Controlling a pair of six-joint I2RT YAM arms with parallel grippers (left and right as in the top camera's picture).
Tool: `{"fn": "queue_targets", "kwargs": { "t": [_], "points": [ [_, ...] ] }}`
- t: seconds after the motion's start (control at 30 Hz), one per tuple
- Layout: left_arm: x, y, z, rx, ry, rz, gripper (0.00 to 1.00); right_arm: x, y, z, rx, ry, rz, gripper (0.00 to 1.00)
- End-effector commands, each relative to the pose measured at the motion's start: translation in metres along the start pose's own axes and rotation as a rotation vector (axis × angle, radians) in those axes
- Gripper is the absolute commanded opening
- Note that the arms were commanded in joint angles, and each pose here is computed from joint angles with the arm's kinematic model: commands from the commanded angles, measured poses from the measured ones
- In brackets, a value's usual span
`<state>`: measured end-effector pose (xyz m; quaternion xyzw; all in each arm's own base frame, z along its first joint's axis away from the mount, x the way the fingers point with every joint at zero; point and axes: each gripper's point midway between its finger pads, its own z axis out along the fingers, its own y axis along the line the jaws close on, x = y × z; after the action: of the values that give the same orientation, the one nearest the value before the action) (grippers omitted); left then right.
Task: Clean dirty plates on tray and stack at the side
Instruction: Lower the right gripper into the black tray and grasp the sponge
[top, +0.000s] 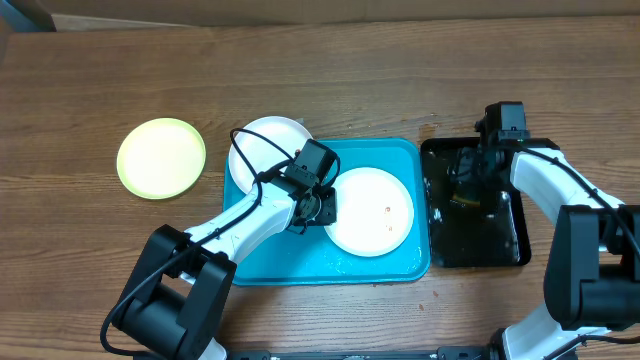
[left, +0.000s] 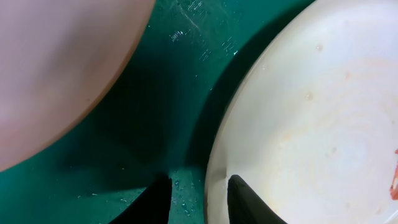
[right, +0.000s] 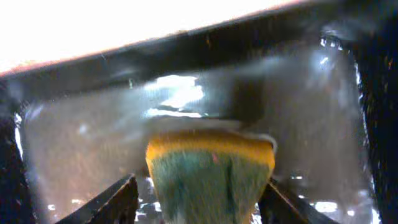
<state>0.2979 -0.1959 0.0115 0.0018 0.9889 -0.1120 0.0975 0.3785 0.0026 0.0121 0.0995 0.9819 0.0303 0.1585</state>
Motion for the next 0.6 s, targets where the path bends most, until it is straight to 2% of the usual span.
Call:
{"fn": "queue_targets", "kwargs": {
  "t": [0.0, 0.33, 0.57],
  "points": [
    [0.0014, 0.0017, 0.0032, -0.015, 0.0, 0.006, 0.33, -0.0101, -0.004, 0.0002, 0.023, -0.04, 0.001, 0.64],
    [0.0009, 0.0014, 0.0032, -0.013, -0.003, 0.006, 0.33, -0.0178, -0.0067, -0.0001, 0.041, -0.074, 0.001, 0.62],
    [0.001, 0.0014, 0.0032, -0.013, -0.002, 0.006, 0.42, -0.0165, -0.0069, 0.0, 0.042, -0.068, 0.002, 0.54]
  ]
}}
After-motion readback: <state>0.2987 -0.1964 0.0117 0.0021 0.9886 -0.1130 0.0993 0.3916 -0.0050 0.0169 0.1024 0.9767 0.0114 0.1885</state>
